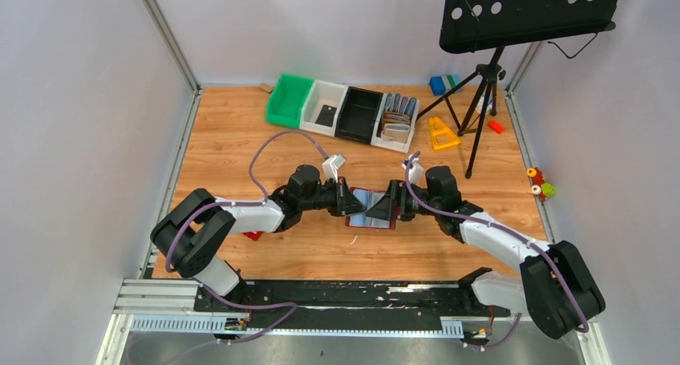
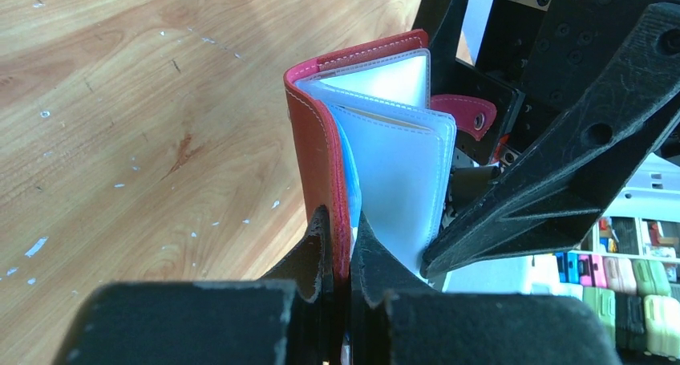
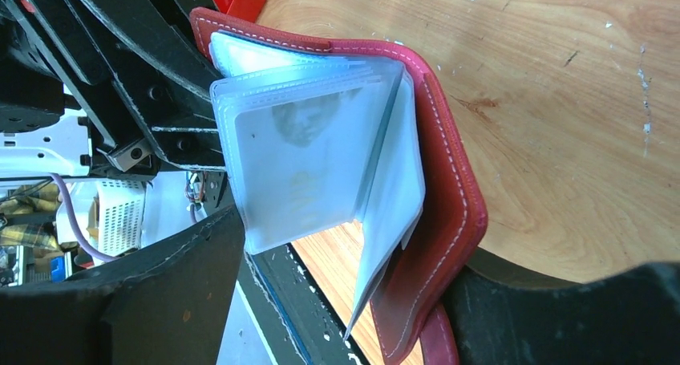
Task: Take the credit cards out of the card holder
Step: Remove the credit card from the card holder.
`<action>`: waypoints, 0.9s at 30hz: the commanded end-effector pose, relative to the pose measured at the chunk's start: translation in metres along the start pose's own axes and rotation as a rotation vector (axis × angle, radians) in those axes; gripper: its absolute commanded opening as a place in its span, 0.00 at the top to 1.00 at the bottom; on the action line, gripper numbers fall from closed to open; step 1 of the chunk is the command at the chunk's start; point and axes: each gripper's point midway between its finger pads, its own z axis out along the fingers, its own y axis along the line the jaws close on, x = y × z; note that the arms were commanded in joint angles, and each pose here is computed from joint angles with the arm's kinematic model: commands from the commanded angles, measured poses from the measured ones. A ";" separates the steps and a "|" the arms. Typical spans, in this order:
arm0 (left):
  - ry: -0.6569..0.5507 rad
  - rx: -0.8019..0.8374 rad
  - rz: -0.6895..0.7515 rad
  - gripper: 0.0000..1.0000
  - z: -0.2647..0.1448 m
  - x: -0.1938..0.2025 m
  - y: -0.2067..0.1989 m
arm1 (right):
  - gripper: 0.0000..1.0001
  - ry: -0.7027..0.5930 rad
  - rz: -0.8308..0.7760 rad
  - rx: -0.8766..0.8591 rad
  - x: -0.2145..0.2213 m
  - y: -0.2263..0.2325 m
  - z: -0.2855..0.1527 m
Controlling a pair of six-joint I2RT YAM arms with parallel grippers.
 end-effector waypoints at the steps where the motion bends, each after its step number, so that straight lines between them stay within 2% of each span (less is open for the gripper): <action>1: -0.039 0.030 0.031 1.00 0.005 -0.016 -0.016 | 0.27 -0.040 -0.044 0.000 -0.012 0.005 -0.002; 5: -0.040 0.014 0.029 1.00 0.005 -0.017 -0.014 | 0.19 -0.044 -0.038 0.005 -0.013 0.003 -0.003; 8: -0.041 0.006 0.028 1.00 0.005 -0.018 -0.013 | 0.19 -0.049 -0.029 0.023 -0.014 -0.001 -0.004; 16: -0.047 -0.003 0.033 1.00 0.004 -0.018 -0.012 | 0.30 -0.039 0.007 0.094 -0.011 -0.017 -0.004; 19: -0.047 -0.005 0.034 1.00 0.003 -0.017 -0.011 | 0.37 -0.040 0.012 0.094 -0.011 -0.018 -0.003; 23: -0.048 -0.008 0.035 1.00 0.002 -0.017 -0.011 | 0.38 -0.043 0.011 0.096 -0.012 -0.017 -0.004; 27: -0.045 -0.010 0.034 1.00 0.003 -0.016 -0.010 | 0.35 -0.055 0.015 0.119 -0.012 -0.020 -0.007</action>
